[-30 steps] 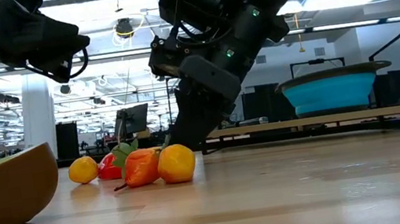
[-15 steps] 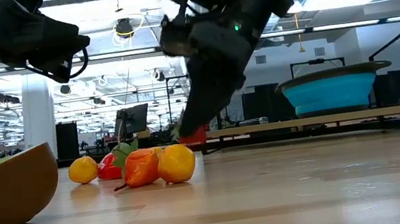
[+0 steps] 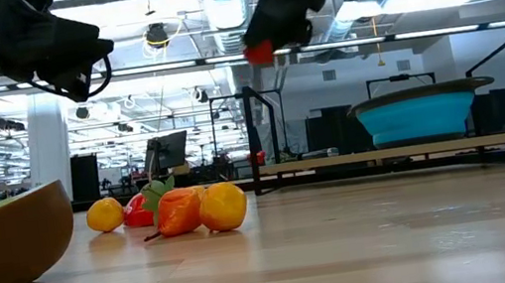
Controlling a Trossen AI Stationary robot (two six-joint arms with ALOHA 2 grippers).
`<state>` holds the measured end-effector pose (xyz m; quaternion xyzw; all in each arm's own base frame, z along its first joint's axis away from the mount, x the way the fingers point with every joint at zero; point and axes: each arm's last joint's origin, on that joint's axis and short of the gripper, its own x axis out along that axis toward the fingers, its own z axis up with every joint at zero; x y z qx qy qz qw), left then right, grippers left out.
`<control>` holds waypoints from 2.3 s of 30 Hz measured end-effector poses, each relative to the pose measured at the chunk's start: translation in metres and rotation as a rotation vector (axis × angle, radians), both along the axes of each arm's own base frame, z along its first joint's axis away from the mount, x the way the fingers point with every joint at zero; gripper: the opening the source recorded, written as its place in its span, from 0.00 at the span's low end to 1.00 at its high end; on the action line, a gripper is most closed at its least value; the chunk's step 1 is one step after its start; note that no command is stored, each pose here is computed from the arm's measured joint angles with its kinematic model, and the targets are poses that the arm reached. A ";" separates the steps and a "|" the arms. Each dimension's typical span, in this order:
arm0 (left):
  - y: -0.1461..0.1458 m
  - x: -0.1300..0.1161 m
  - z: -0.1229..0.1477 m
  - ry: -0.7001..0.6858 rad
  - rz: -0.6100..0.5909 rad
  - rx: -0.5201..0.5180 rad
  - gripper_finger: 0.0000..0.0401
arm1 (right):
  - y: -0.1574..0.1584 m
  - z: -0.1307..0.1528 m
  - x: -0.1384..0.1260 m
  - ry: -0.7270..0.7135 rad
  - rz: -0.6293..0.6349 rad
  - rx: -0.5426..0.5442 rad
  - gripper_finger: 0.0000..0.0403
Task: Pick & Place Fruit
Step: Put the red strawberry into the blue colander, then put the orange pear into the blue colander
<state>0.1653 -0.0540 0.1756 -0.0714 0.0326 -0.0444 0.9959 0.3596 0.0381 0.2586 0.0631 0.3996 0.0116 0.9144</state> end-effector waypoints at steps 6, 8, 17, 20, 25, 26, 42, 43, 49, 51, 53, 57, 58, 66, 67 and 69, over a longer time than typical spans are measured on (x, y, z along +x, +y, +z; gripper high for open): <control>0.000 0.000 0.001 -0.007 0.000 -0.002 0.26 | -0.016 0.022 -0.021 0.024 -0.074 -0.015 0.29; 0.000 0.000 0.001 -0.007 0.000 -0.002 0.26 | -0.021 0.023 -0.027 0.055 -0.100 -0.030 0.29; 0.000 0.000 0.001 -0.012 0.000 0.024 0.26 | -0.052 0.018 -0.042 0.205 -0.198 -0.036 0.29; 0.000 0.000 0.001 -0.016 0.005 0.026 0.26 | -0.064 0.016 -0.046 0.243 -0.231 -0.037 0.29; 0.000 0.000 0.001 -0.016 0.005 0.028 0.26 | -0.086 0.014 -0.053 0.301 -0.282 -0.043 0.29; 0.000 0.000 0.001 -0.017 0.005 0.028 0.26 | -0.091 0.013 -0.055 0.319 -0.296 -0.042 0.29; 0.001 0.000 0.001 -0.016 0.025 0.031 0.26 | -0.169 0.027 -0.091 0.452 -0.551 -0.045 0.29; 0.001 0.000 0.001 -0.016 0.025 0.031 0.26 | -0.173 0.031 -0.094 0.457 -0.567 -0.044 0.29; 0.001 0.000 0.001 -0.015 0.025 0.031 0.26 | -0.191 0.035 -0.113 0.546 -0.639 -0.011 0.29; 0.001 0.000 0.001 -0.015 0.025 0.031 0.26 | -0.194 0.031 -0.120 0.604 -0.659 0.005 0.29; 0.001 0.000 0.001 -0.015 0.026 0.031 0.26 | -0.197 0.024 -0.126 0.649 -0.688 0.008 0.29; 0.001 0.000 0.001 -0.015 0.026 0.031 0.26 | -0.199 0.016 -0.133 0.696 -0.710 0.030 0.31; 0.001 0.000 0.001 -0.015 0.026 0.031 0.26 | -0.199 0.015 -0.133 0.696 -0.711 0.031 0.34; 0.001 0.000 0.001 -0.015 0.026 0.031 0.26 | -0.201 0.016 -0.130 0.669 -0.714 -0.001 0.72; 0.001 0.000 0.001 -0.015 0.026 0.031 0.26 | -0.201 0.016 -0.131 0.671 -0.709 -0.003 0.74; 0.001 0.000 0.001 -0.015 0.026 0.031 0.26 | -0.200 0.016 -0.131 0.678 -0.695 -0.006 0.75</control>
